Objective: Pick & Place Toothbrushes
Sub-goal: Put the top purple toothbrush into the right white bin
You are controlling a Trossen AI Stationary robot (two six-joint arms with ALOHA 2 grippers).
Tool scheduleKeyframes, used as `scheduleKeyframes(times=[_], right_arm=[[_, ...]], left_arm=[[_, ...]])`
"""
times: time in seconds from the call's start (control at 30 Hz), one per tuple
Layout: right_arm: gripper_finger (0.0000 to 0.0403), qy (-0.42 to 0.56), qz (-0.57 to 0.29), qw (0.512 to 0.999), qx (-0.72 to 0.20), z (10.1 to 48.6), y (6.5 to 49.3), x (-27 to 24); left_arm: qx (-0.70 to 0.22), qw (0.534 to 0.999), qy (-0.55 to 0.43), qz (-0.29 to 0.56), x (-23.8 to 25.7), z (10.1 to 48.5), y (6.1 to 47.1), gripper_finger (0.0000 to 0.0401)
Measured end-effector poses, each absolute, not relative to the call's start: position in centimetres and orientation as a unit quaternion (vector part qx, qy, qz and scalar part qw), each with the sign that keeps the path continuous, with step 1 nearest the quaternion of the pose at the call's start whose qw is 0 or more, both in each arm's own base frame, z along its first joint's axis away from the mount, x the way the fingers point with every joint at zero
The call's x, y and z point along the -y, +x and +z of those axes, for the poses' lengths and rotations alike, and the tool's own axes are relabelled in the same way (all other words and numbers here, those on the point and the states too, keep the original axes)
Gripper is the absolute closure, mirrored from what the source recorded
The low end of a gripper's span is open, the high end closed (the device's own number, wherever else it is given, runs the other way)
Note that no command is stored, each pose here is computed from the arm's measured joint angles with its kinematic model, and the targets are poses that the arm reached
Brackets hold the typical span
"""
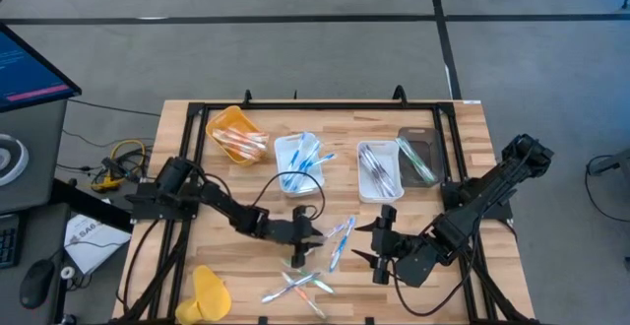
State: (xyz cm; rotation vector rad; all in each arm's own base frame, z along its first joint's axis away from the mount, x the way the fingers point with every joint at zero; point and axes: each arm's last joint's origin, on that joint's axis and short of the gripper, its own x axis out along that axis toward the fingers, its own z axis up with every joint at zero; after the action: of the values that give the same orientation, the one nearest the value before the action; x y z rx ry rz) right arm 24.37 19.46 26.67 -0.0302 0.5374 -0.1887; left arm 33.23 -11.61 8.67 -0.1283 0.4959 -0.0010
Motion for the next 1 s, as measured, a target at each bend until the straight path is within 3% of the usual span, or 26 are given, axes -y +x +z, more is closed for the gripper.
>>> scheduleKeyframes(times=[0.5,0.67,0.83,1.0], right_arm=[[0.0159,-0.014,-0.092,0.96,-0.264,26.7,24.4,-19.5],[0.0159,-0.013,-0.09,0.96,-0.265,26.7,24.3,-19.6],[0.0159,-0.013,-0.086,0.96,-0.266,26.7,24.2,-19.7],[0.0159,-0.012,-0.086,0.96,-0.266,26.7,24.3,-19.7]], left_arm=[[-0.277,0.958,-0.059,0.047,10.8,7.2,33.2,0.0293],[-0.28,0.957,-0.054,0.048,10.6,7.1,33.2,0.0324],[-0.279,0.957,-0.052,0.056,10.3,7.1,33.2,0.0385],[-0.28,0.957,-0.051,0.057,10.3,7.0,33.2,0.0394]])
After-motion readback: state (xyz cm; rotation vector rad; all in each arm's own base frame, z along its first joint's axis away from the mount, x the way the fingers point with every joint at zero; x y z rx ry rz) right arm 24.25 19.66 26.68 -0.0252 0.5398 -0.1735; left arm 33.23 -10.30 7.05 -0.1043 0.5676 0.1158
